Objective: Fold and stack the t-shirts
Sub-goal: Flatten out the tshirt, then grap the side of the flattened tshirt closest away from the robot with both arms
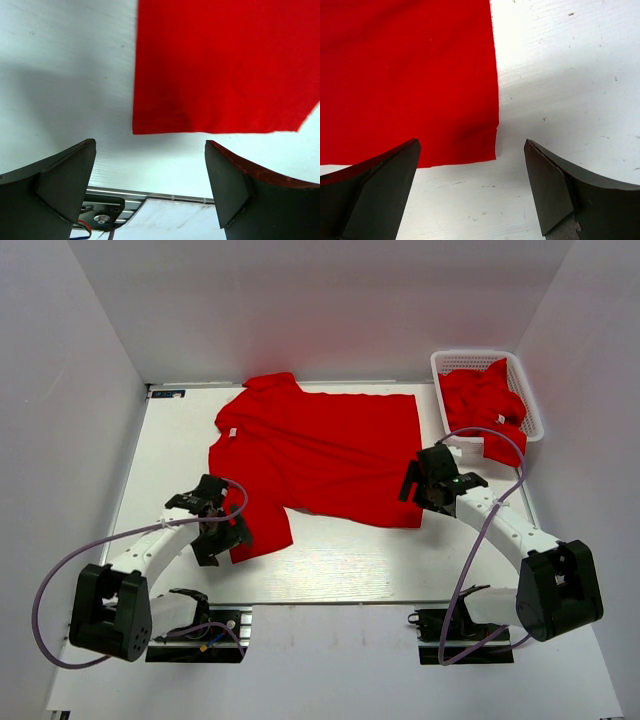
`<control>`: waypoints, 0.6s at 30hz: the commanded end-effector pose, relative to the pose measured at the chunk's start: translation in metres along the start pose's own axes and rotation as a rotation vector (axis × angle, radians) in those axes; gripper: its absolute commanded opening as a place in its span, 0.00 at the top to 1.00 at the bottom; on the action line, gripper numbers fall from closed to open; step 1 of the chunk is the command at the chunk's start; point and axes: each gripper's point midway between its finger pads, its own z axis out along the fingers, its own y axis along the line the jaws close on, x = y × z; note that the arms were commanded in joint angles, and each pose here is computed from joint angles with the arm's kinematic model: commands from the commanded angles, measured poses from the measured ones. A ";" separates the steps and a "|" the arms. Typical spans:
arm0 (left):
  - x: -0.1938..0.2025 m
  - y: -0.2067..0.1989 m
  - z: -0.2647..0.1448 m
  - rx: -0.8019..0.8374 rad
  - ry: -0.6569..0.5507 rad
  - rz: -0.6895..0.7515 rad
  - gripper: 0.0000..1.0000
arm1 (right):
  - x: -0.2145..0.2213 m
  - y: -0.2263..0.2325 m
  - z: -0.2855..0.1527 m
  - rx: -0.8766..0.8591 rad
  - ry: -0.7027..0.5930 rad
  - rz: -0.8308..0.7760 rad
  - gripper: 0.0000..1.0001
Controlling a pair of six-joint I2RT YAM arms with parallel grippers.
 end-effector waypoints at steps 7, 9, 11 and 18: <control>-0.002 0.008 0.011 -0.073 -0.009 -0.070 0.09 | -0.002 -0.006 0.003 0.038 -0.003 0.003 0.10; -0.004 0.007 0.016 -0.068 -0.015 -0.080 0.13 | -0.002 -0.005 0.005 0.039 0.003 -0.006 0.10; -0.004 0.000 0.022 -0.046 0.000 -0.080 0.19 | 0.001 -0.007 0.007 0.049 0.012 -0.004 0.10; 0.010 -0.002 0.040 -0.014 0.047 -0.072 0.61 | 0.005 -0.010 0.010 0.058 0.029 -0.016 0.10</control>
